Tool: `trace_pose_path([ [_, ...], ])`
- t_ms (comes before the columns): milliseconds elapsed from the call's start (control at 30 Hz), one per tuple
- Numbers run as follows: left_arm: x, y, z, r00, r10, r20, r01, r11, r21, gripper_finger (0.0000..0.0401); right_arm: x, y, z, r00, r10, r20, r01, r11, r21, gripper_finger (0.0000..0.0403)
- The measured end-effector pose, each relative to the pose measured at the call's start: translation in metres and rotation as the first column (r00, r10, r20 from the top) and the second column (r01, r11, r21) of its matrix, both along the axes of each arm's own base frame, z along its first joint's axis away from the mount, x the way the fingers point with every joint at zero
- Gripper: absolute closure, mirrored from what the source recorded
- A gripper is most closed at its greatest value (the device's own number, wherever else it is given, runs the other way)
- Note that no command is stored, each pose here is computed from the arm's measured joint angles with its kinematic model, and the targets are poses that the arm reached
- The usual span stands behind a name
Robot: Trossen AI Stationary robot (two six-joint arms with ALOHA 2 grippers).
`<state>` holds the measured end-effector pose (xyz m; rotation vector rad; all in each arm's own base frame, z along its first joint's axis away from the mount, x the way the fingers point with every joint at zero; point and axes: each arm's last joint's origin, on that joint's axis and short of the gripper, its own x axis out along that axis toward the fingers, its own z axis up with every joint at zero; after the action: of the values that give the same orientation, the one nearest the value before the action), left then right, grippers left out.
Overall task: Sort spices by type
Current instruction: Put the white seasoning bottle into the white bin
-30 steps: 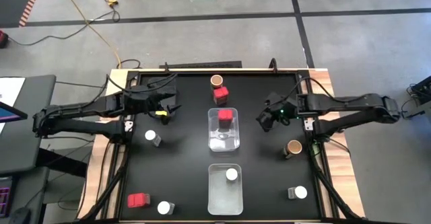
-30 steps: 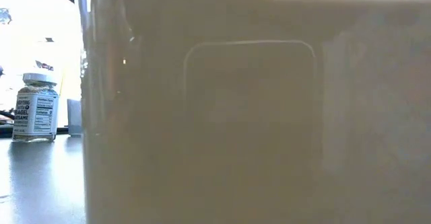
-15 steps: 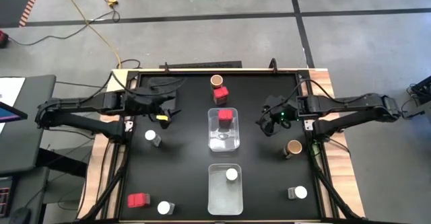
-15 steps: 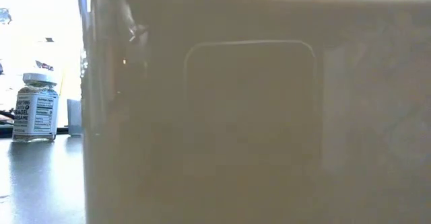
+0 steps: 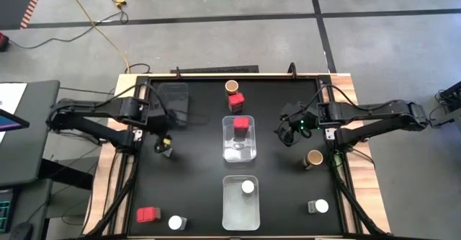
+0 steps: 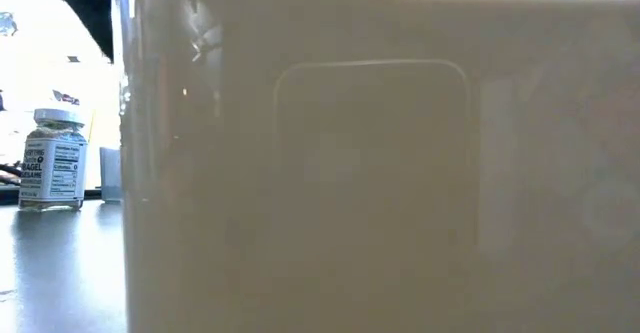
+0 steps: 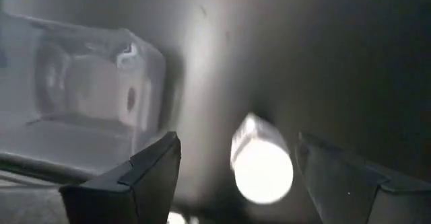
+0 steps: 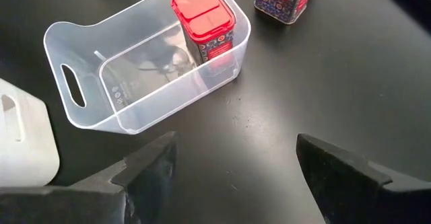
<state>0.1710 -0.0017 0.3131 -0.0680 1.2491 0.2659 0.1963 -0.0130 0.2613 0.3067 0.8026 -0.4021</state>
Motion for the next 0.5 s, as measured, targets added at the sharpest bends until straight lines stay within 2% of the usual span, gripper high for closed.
trace_pose_path([
  [167, 0.001, -0.008, -0.008, 0.972, -0.188, -0.142, 0.188, 0.982, -0.017, 0.012, 0.0, 0.0, 0.0, 1.0, 0.0, 0.0, 0.0, 1.0, 0.0, 0.0074],
  [333, 0.003, -0.013, -0.018, 0.908, -0.359, -0.215, 0.359, 0.933, -0.039, 0.012, 0.0, 0.0, 0.0, 1.0, -0.001, 0.001, 0.001, 1.0, -0.001, 0.0074],
  [500, -0.001, -0.014, -0.036, 0.881, -0.392, -0.264, 0.382, 0.92, -0.091, 0.012, 0.0, 0.0, 0.0, 1.0, -0.001, 0.002, 0.001, 1.0, -0.001, 0.0074],
])
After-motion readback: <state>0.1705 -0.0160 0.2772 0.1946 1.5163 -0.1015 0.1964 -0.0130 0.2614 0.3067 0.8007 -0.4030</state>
